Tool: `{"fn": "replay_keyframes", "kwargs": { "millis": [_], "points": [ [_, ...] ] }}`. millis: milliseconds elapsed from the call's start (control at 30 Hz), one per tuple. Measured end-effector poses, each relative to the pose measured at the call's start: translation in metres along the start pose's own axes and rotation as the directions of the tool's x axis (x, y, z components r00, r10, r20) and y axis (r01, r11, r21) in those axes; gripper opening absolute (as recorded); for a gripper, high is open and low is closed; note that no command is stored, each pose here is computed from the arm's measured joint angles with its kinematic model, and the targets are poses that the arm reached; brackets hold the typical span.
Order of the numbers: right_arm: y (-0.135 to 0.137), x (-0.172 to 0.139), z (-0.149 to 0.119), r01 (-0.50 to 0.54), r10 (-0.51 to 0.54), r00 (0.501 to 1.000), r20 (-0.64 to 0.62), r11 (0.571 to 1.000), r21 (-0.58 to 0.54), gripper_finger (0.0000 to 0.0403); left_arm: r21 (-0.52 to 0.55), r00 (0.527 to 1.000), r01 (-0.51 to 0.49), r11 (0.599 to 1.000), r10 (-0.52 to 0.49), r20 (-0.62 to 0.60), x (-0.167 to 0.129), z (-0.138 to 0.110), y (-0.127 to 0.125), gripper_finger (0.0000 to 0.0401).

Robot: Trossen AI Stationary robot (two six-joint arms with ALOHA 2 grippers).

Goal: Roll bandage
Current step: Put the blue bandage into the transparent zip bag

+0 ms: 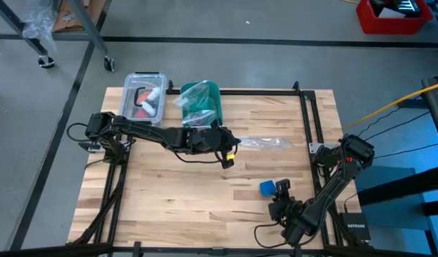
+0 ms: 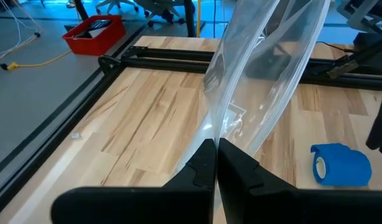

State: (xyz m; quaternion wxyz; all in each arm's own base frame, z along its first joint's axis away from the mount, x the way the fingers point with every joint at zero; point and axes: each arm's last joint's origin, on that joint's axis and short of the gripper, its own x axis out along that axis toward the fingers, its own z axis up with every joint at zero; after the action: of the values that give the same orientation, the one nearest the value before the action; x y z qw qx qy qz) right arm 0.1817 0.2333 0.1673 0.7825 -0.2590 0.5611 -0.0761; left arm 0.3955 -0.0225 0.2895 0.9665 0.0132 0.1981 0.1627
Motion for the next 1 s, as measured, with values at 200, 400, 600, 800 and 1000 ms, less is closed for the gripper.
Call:
{"fn": "replay_keyframes", "kwargs": {
  "millis": [200, 400, 600, 800, 1000],
  "points": [
    [0.009, 0.011, -0.001, 0.013, -0.013, 1.0, -0.02, 1.0, -0.013, 0.0117, 0.02, 1.0, 0.0, 1.0, 0.0, 0.0, 0.0, 0.0, 0.0, 0.0],
    [0.009, 0.018, -0.001, 0.095, -0.095, 0.995, -0.008, 0.995, 0.006, 0.0117, 0.027, 1.0, -0.001, 1.0, 0.001, 0.0, 0.0, 0.0, 0.0, 0.0],
    [0.009, 0.032, 0.002, 0.138, -0.138, 0.99, -0.039, 0.99, 0.001, 0.0117, 0.033, 1.0, -0.001, 0.999, 0.001, -0.001, 0.0, 0.0, 0.0, 0.0],
    [0.008, 0.037, 0.004, 0.176, -0.176, 0.984, -0.029, 0.984, 0.006, 0.0117, 0.037, 1.0, -0.002, 0.999, 0.002, 0.0, 0.0, 0.0, 0.001, 0.0],
    [0.004, 0.036, 0.001, 0.227, -0.226, 0.974, -0.03, 0.973, 0.045, 0.0117, 0.037, 1.0, -0.002, 0.999, 0.002, -0.001, 0.0, 0.0, 0.001, 0.0]
  ]
}}
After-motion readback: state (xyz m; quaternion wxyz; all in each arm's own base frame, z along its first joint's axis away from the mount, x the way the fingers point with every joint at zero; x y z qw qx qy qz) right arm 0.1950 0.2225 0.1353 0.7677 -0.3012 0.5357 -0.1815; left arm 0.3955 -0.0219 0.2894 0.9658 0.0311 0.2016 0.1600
